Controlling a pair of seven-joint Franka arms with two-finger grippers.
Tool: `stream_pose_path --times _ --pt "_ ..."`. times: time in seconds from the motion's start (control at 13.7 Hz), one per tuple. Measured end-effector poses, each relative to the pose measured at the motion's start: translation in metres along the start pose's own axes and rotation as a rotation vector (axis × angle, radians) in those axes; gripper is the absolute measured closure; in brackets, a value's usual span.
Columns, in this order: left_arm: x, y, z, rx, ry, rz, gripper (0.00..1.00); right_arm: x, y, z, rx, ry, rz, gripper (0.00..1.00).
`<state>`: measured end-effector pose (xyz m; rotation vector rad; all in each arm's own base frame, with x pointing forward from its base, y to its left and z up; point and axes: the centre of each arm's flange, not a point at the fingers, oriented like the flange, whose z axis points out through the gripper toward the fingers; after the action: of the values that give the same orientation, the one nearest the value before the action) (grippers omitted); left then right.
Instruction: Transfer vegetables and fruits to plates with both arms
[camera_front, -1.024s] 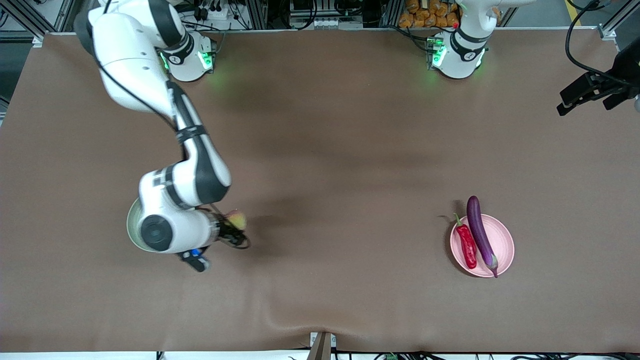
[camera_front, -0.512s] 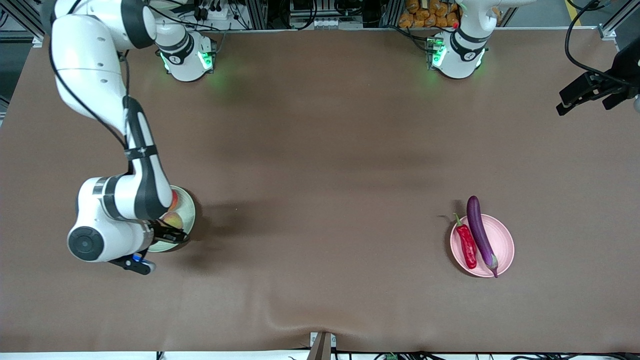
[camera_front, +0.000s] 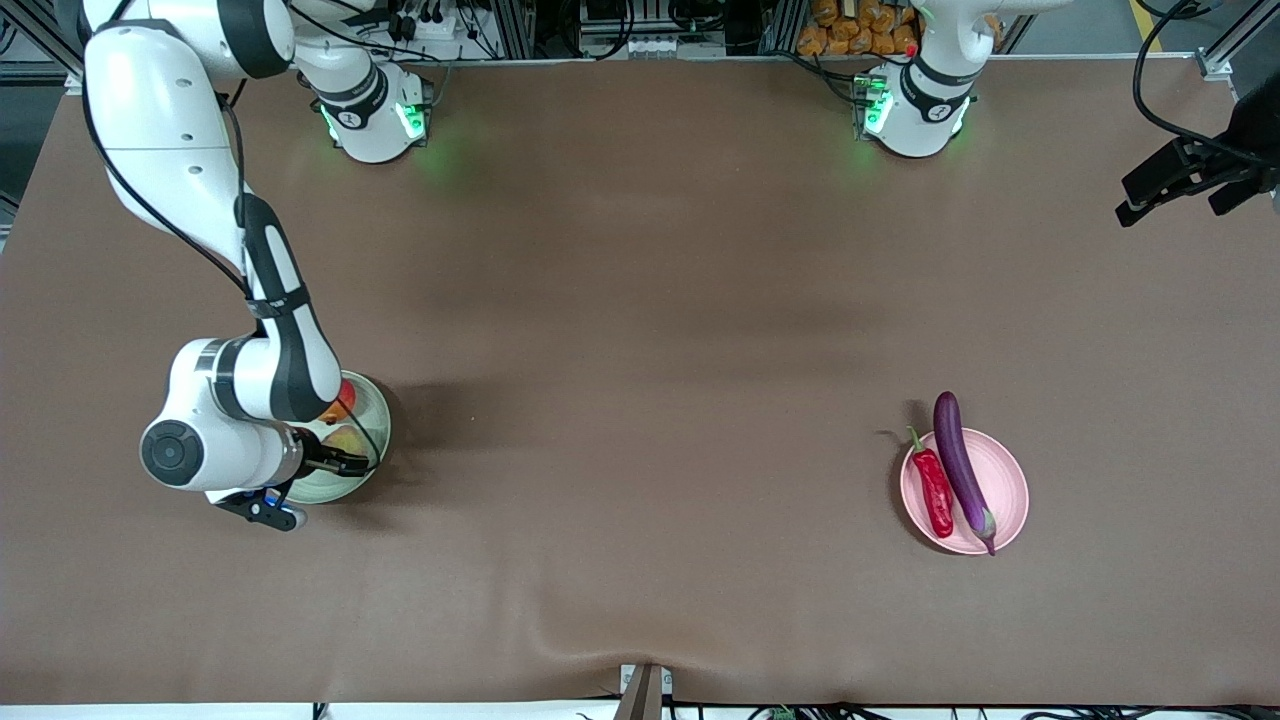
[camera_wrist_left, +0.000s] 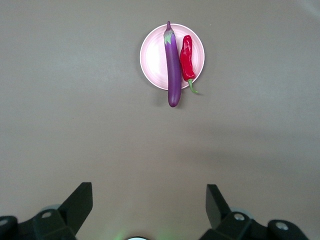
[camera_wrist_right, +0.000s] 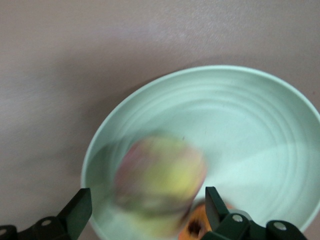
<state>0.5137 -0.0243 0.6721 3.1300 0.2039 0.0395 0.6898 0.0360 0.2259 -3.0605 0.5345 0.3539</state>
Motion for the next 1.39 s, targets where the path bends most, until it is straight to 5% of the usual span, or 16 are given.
stream_pose_path --times 0.22,0.66,0.88,1.17,1.39 --pt "0.0 0.0 -0.004 -0.001 0.008 0.0 0.0 -0.005 -0.012 -0.07 0.027 -0.051 -0.015 0.0" --pt "-0.003 0.001 -0.004 0.002 -0.013 0.002 0.0 -0.02 -0.004 -0.219 0.085 0.068 -0.043 0.0" --pt "-0.003 0.0 -0.004 0.002 -0.013 0.0 0.0 -0.071 0.013 -0.297 0.091 0.057 -0.064 0.0" --pt "-0.003 -0.001 -0.005 0.002 -0.011 -0.002 0.0 -0.158 -0.01 -0.372 -0.06 0.149 -0.251 0.0" --pt "-0.005 0.007 -0.005 0.004 -0.014 0.013 0.0 -0.181 0.019 -0.386 -0.089 0.151 -0.33 0.0"
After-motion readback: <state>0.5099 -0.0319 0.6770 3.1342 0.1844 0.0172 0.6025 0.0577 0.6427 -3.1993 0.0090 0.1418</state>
